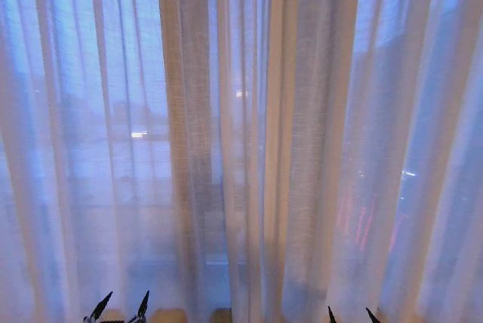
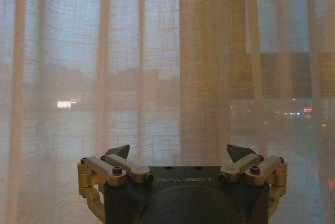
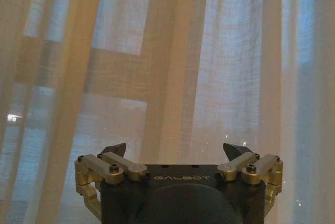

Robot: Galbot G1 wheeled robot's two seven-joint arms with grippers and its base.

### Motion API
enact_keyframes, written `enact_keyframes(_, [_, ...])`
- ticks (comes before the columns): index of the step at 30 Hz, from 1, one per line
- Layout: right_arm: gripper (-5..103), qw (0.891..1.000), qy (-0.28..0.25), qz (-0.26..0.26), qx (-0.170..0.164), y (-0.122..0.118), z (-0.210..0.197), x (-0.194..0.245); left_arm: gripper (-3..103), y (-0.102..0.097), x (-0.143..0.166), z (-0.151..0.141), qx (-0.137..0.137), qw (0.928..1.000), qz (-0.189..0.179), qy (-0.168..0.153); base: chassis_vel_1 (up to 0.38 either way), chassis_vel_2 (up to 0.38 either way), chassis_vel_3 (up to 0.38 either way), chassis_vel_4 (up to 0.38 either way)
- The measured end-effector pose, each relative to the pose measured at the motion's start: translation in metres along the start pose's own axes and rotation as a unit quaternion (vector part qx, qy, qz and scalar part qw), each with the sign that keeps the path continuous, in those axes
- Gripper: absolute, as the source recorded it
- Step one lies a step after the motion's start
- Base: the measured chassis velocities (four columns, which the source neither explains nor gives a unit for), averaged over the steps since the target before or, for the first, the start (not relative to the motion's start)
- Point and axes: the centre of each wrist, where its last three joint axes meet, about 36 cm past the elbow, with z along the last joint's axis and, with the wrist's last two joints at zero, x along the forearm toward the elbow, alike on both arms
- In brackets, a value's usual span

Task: Open the curtains by pulling them apart, changing their state from closed to fully open.

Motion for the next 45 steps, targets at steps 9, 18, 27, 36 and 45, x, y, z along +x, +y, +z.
enact_keyframes(9, [100, 0.999, -0.015, -0.039, 0.026, 0.006, -0.003, -0.004, 100, 0.000, 0.000, 0.002, 0.001, 1.0000, -0.001, 0.002, 0.037, -0.039, -0.047, 0.039])
enact_keyframes(18, [100, 0.993, 0.054, -0.090, -0.054, 0.088, -0.058, -0.065, 100, 0.002, 0.001, -0.004, -0.006, 0.9999, -0.009, -0.001, 0.000, 0.000, 0.000, 0.000])
enact_keyframes(27, [100, 0.989, 0.070, -0.094, -0.092, 0.124, -0.030, -0.112, 100, 0.000, 0.010, 0.001, -0.008, 0.9995, -0.028, 0.012, 0.000, 0.000, 0.000, 0.000])
enact_keyframes(36, [100, 0.992, 0.047, -0.083, -0.084, 0.144, -0.024, -0.167, 100, 0.006, 0.016, 0.000, -0.027, 0.9990, -0.032, 0.012, 0.000, 0.000, 0.000, 0.000])
enact_keyframes(45, [87, 0.997, 0.030, -0.054, -0.042, 0.146, -0.017, -0.193, 100, 0.000, 0.025, 0.005, -0.037, 0.9982, -0.045, 0.013, 0.000, 0.000, 0.000, 0.000])
